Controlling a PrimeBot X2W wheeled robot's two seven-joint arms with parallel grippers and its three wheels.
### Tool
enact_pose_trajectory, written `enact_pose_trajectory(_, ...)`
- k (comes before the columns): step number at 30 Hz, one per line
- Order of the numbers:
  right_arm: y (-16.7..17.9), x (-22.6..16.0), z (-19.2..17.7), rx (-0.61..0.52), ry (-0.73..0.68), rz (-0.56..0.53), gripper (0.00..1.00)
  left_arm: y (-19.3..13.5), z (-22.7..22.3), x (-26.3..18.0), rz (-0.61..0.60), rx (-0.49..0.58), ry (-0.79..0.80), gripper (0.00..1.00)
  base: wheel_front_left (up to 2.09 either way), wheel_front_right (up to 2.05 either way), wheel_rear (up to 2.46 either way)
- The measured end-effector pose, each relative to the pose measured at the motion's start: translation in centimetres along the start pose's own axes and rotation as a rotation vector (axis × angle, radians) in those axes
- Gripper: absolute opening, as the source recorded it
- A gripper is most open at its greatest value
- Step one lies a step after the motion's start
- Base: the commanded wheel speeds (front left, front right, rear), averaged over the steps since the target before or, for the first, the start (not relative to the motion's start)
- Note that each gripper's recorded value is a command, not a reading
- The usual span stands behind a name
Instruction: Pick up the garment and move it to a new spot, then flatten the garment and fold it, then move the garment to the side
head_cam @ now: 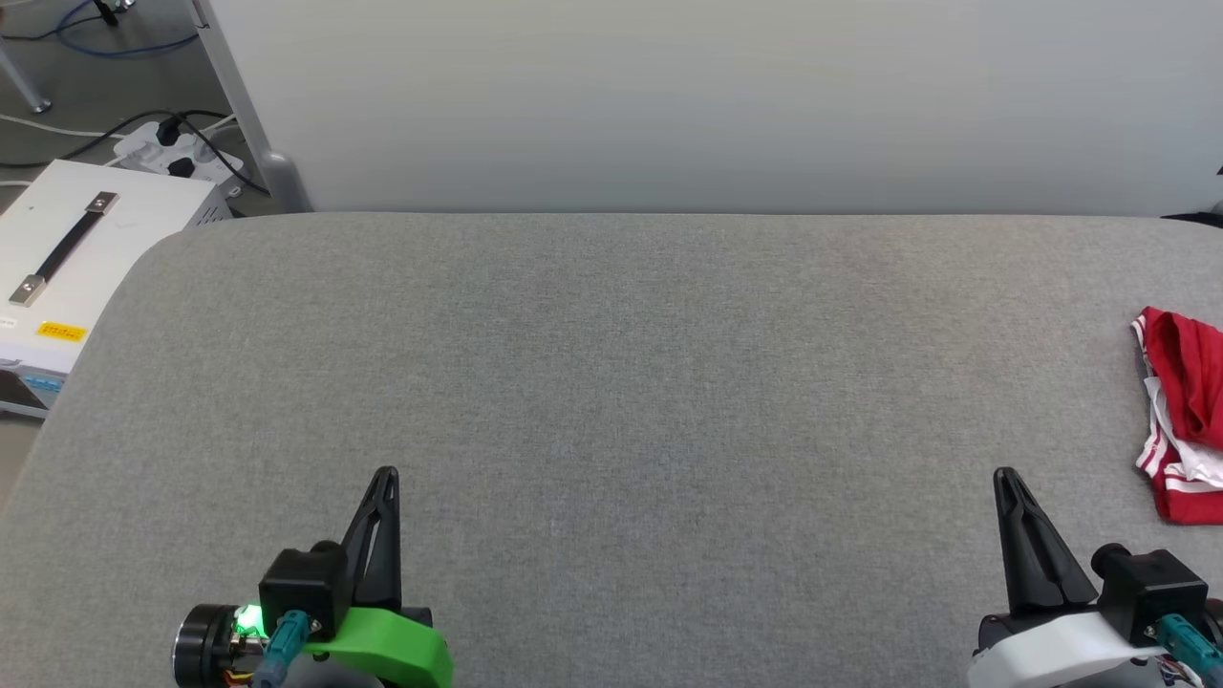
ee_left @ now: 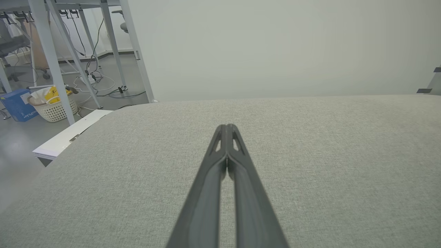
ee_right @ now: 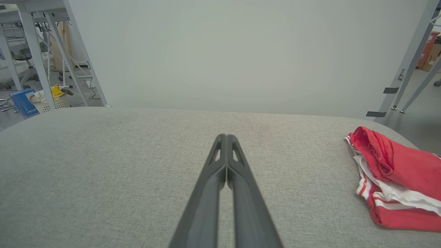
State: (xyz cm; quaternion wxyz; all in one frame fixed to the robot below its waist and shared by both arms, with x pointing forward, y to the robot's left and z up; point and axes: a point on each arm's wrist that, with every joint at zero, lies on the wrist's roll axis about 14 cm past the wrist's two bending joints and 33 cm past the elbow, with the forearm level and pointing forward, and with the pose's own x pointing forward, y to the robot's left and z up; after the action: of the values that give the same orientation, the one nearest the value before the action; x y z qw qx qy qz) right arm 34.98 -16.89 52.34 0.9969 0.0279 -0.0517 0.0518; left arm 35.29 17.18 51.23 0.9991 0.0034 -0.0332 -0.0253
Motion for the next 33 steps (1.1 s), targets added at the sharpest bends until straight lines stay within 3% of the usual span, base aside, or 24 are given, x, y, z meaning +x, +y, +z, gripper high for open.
enact_pose_trajectory(33, 0.25, 0.71, -0.18, -0.03, 0.048, 0.011, 0.0, 0.17, -0.08, 0.4, 0.014, 0.015, 0.042, 0.0, 0.0, 0.0, 0.0)
